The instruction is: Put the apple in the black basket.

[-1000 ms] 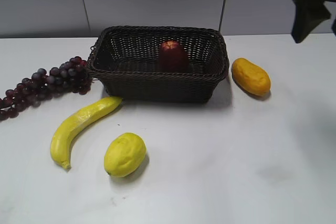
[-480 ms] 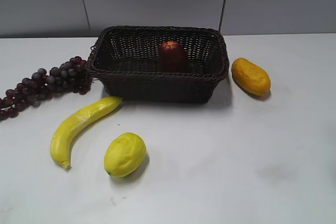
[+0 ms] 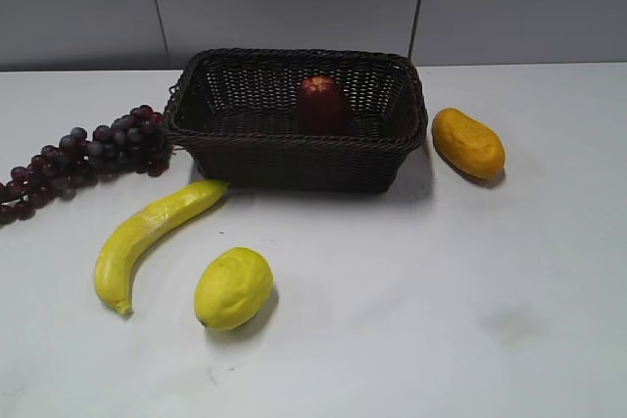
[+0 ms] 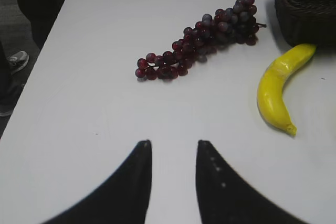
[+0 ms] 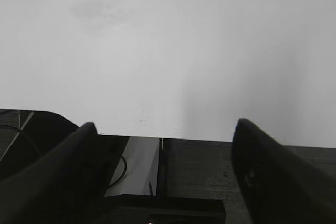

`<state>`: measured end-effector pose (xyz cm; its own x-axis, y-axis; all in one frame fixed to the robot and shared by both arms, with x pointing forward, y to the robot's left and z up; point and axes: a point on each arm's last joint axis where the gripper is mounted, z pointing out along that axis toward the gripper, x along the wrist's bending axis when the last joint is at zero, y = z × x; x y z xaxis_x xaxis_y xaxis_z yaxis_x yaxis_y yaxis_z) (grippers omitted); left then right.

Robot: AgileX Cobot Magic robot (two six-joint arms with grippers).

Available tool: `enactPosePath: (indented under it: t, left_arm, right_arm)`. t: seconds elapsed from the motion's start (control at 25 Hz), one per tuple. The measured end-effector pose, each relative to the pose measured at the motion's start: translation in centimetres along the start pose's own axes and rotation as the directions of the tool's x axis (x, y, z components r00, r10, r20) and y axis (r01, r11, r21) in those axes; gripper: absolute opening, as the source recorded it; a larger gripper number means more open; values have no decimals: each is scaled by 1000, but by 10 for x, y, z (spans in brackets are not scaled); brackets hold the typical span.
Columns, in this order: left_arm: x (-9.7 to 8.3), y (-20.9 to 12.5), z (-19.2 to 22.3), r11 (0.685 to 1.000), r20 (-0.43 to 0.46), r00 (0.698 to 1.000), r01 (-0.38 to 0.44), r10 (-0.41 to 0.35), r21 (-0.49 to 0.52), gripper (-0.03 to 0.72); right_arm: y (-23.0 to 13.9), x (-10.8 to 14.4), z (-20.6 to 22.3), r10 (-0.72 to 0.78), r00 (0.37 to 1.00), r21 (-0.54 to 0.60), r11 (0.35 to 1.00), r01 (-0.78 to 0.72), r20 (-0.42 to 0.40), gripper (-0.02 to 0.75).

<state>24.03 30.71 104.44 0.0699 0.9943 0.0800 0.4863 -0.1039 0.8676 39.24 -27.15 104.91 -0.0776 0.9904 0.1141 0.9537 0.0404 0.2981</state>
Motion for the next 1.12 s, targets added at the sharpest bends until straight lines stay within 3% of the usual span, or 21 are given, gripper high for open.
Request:
enactPosePath:
  t: [0.48, 0.88, 1.12]
  left_arm:
    - [0, 0, 0, 1000, 0, 1000, 0, 0, 0, 204]
    - [0, 0, 0, 1000, 0, 1000, 0, 0, 0, 203]
    - [0, 0, 0, 1000, 0, 1000, 0, 0, 0, 203]
  right_arm:
    - [-68, -6, 7, -12, 1000, -105, 994, 11, -6, 590]
    - [-93, -5, -21, -40, 999, -353, 935, 32, -17, 590]
    - [-115, -5, -37, -61, 998, -513, 858, 42, -21, 589]
